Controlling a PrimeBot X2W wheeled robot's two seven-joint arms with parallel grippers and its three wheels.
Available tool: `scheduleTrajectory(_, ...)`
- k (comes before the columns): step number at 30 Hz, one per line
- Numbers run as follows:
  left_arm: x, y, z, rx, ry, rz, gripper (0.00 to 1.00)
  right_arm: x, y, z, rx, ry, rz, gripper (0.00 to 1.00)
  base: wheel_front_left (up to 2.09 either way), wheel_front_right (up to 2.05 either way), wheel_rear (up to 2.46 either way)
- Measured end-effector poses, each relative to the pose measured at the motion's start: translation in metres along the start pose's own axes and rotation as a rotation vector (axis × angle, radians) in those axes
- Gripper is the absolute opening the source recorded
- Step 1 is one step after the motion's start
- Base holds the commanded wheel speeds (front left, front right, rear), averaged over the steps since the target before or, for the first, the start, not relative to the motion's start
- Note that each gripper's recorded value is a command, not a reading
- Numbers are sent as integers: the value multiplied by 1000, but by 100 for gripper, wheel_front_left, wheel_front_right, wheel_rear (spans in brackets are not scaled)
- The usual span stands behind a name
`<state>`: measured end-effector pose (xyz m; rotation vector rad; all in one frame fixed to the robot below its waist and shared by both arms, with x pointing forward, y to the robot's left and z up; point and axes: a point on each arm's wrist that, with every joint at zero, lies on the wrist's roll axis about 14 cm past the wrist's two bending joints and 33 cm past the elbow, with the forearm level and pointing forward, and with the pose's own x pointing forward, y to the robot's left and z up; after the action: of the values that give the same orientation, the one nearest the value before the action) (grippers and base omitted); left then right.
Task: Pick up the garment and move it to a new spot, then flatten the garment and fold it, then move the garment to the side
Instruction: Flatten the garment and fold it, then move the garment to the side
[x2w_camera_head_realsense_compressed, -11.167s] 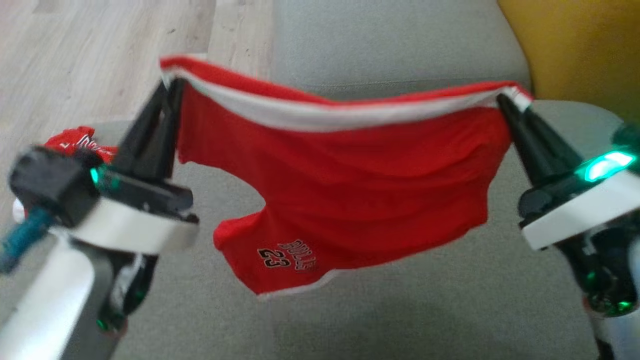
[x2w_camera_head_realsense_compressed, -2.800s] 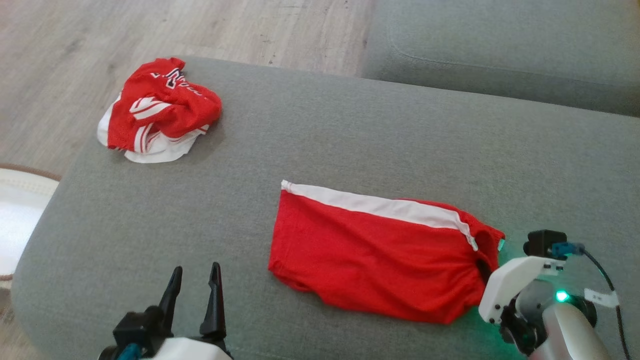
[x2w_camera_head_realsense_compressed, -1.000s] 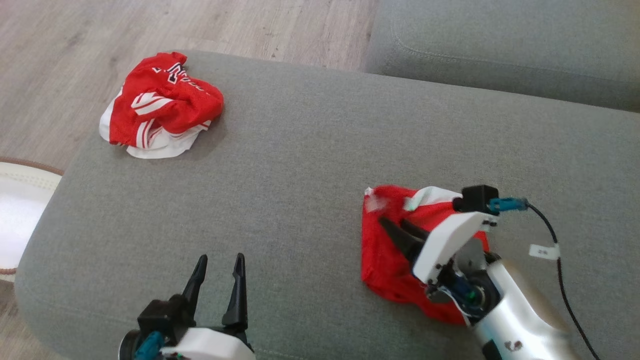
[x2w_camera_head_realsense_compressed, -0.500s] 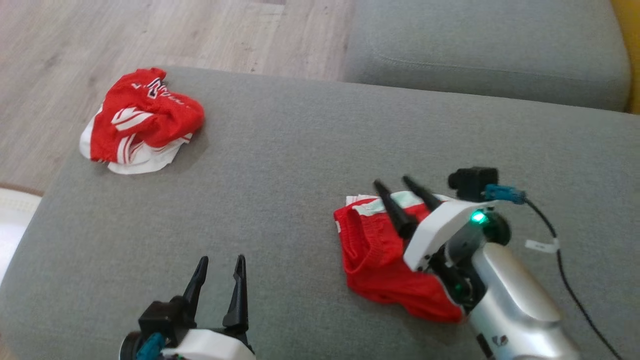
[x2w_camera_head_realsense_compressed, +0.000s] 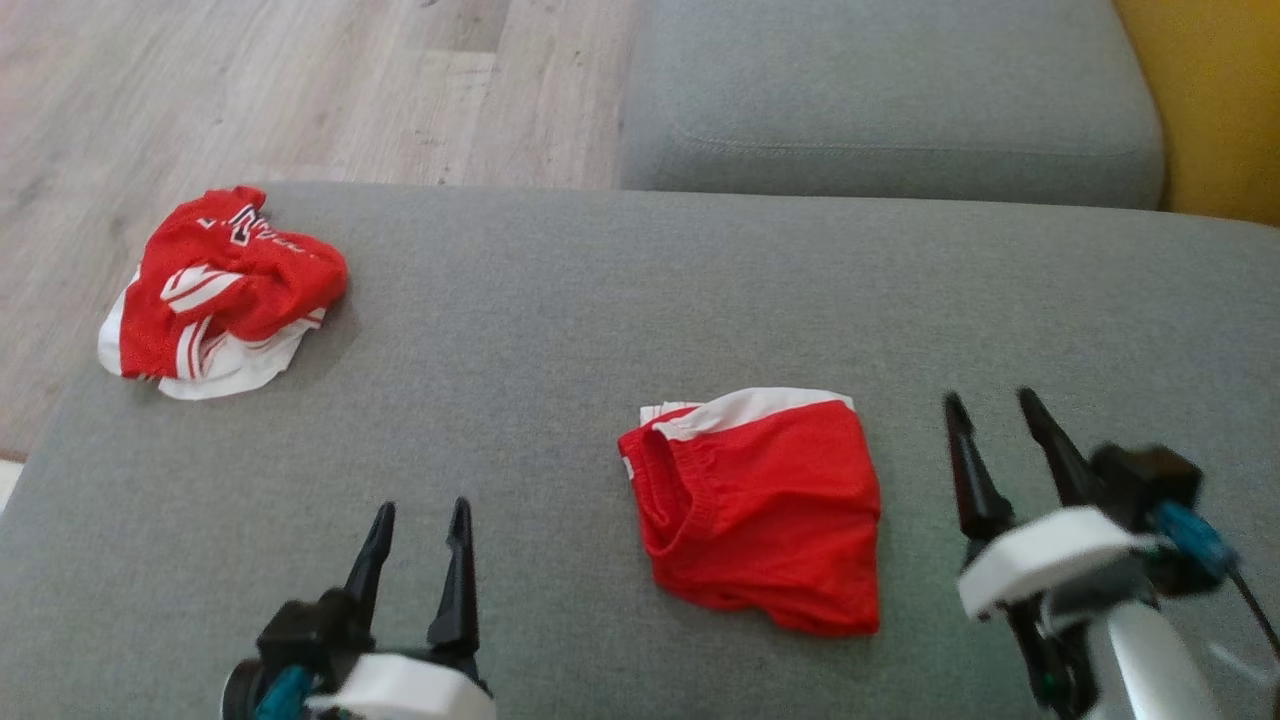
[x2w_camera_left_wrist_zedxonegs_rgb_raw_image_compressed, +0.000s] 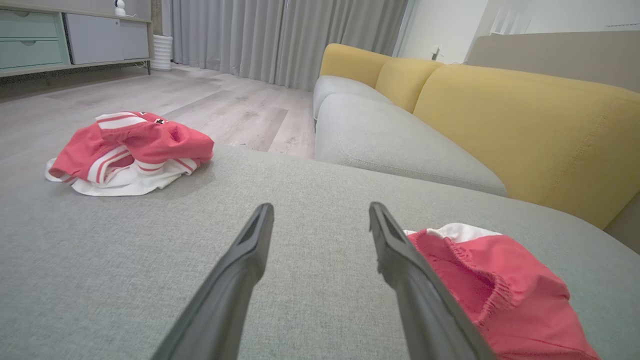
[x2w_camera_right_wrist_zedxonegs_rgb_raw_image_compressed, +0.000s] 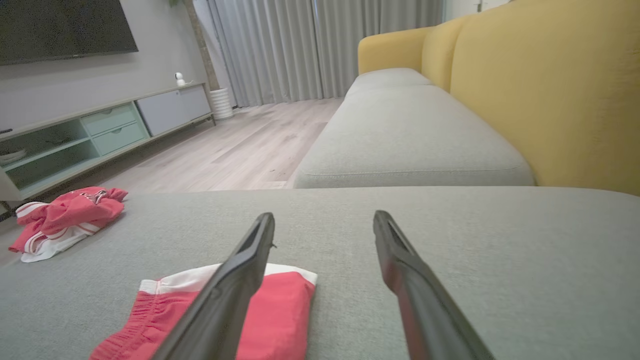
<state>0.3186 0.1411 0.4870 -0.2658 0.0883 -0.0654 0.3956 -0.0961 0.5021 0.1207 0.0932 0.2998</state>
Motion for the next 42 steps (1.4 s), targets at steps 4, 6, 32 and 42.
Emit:
scheduleTrajectory(4, -9, 6, -9, -5, 17, 23, 100, -23, -16, -1, 13, -24, -59, 100, 0, 0, 0)
scheduleTrajectory(6, -14, 8, -16, -4, 33, 28, 100, -33, -18, -4, 0, -27, -72, 100, 0, 0, 0)
scheduleTrajectory(32, -29, 22, -27, -6, 61, 81, 100, -65, -18, -30, 13, 21, -93, 100, 0, 0, 0)
scheduleTrajectory(42, -30, 25, -29, -10, 68, 92, 100, -61, -16, -40, 13, 81, -83, 100, 0, 0, 0)
